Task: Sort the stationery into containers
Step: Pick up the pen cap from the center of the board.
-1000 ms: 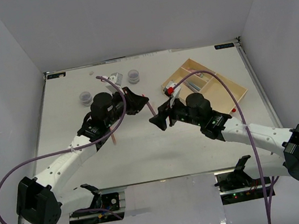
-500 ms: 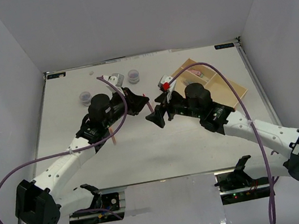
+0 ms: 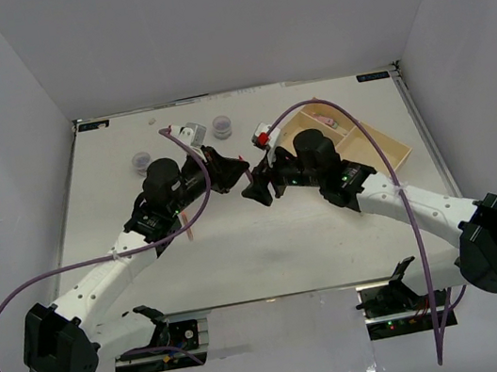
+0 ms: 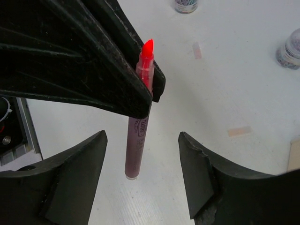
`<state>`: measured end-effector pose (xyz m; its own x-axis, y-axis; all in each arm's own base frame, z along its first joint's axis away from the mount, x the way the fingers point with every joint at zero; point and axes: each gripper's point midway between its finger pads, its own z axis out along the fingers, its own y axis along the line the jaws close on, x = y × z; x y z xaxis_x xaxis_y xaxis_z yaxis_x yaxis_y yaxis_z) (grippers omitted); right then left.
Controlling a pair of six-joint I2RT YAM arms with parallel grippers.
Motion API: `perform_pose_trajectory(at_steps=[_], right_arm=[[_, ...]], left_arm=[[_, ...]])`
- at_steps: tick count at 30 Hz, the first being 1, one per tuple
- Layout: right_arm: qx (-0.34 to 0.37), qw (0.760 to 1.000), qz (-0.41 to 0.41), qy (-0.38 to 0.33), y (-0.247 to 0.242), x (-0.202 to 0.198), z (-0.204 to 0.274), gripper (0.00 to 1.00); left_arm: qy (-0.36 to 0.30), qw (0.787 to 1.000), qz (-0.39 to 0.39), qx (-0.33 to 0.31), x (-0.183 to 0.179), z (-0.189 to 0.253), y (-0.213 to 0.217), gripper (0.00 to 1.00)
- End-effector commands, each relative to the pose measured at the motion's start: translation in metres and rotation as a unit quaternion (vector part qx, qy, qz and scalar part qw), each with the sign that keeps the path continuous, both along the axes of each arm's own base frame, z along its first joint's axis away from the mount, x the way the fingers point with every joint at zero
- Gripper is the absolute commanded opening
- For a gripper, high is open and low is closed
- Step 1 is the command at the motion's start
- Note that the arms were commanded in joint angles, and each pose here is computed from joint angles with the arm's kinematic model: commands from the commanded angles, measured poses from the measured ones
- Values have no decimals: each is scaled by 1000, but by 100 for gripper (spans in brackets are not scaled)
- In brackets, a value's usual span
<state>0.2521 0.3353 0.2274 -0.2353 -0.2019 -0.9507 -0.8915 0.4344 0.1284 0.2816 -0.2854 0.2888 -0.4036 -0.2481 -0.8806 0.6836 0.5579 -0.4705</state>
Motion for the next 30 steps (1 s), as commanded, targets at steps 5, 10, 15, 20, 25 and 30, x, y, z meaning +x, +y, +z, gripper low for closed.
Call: perform_pose_trajectory(at_steps=[5,10,15,20,25,30], right_arm=[[28,999,17,-24,8,0,30,59],[30,999,21,-24,8,0,31,48],[28,999,21,-20,8,0,27,27],[24,1000,15,-13,6,0,21,11],[16,1000,1,4,-1,2,5,8],[3,998,-53,26,-23,15,-14,8]], left_arm=[[-30,999,-23,-10,-12,12,-1,4],[-28,999,-27,-11,-14,9,-1,4],[-33,999,-29,-15,-16,14,-1,4],[-33,999,-25,-17,-16,14,0,7],[-17,1000,-1,-10,-9,9,5,35],[10,997,76,18,8,-4,25,86]])
